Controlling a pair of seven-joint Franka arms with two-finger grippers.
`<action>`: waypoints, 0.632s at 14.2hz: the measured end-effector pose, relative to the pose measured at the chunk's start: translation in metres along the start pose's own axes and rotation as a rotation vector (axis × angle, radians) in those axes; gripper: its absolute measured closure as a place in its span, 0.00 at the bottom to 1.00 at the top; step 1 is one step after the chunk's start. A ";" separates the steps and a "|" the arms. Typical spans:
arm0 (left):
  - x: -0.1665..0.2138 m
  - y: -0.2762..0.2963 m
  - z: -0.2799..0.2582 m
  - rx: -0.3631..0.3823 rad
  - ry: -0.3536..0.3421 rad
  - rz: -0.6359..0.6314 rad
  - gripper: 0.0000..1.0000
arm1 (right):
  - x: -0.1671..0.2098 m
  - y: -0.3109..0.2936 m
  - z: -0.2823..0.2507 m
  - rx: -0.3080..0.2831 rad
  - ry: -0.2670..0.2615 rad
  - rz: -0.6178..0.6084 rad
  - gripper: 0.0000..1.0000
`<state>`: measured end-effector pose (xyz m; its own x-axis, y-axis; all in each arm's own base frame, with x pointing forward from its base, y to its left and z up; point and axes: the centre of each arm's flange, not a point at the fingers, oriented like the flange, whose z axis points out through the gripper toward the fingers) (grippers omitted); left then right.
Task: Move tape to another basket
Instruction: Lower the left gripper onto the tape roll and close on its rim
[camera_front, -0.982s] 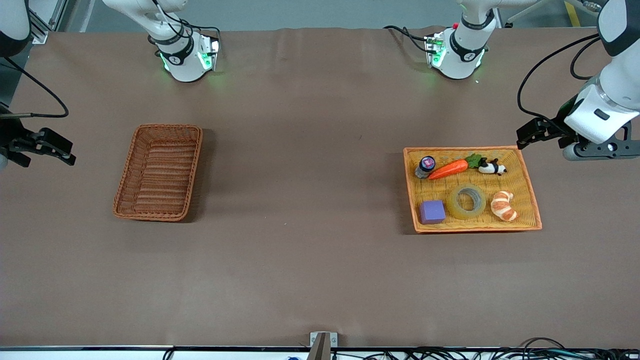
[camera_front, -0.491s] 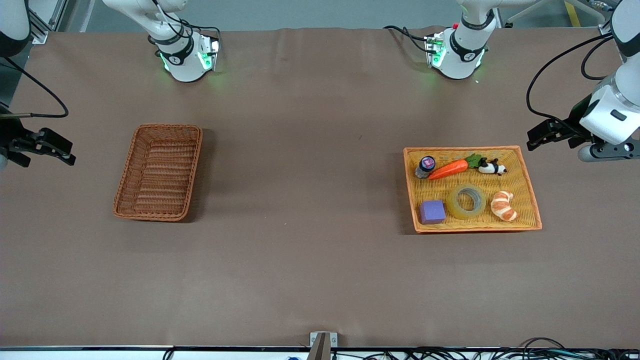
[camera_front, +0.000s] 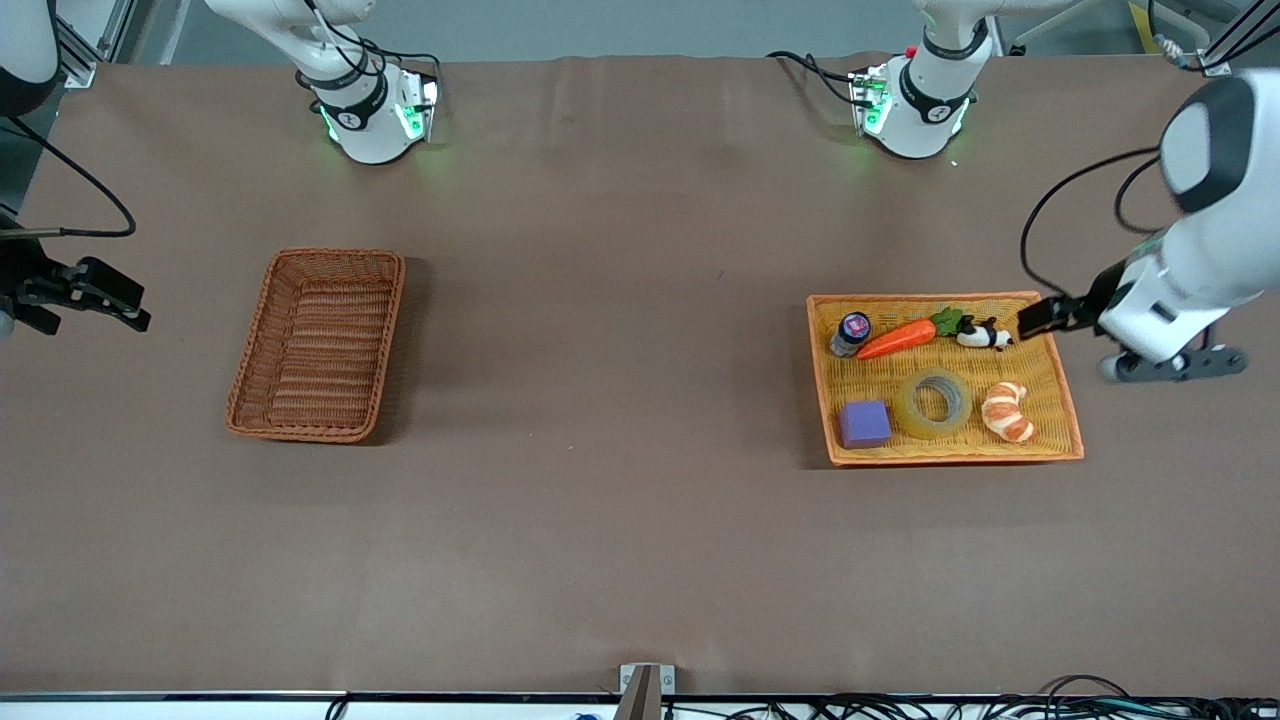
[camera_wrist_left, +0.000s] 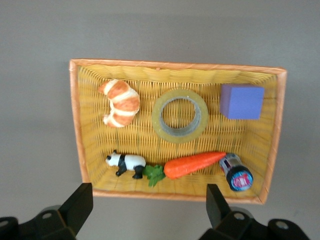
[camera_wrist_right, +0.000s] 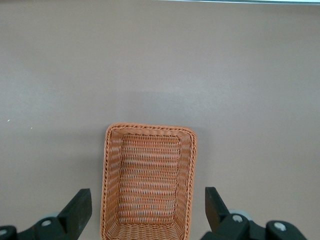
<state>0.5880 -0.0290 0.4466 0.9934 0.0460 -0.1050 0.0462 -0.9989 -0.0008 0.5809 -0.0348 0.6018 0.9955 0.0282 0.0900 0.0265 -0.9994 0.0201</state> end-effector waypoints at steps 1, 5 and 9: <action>0.007 0.000 0.021 -0.001 -0.009 -0.001 0.00 | 0.000 0.001 0.000 0.000 -0.001 0.002 0.00; 0.034 0.001 0.107 -0.009 -0.018 -0.003 0.00 | 0.000 0.003 0.001 0.000 -0.002 0.005 0.00; 0.040 0.001 0.188 -0.010 -0.083 -0.005 0.00 | 0.000 0.003 0.001 0.000 -0.002 0.005 0.00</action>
<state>0.6079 -0.0287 0.2556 0.9810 0.0496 -0.1876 0.0522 -0.9986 0.0088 0.5811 -0.0378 0.6010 0.9958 0.0233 0.0883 0.0216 -0.9996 0.0200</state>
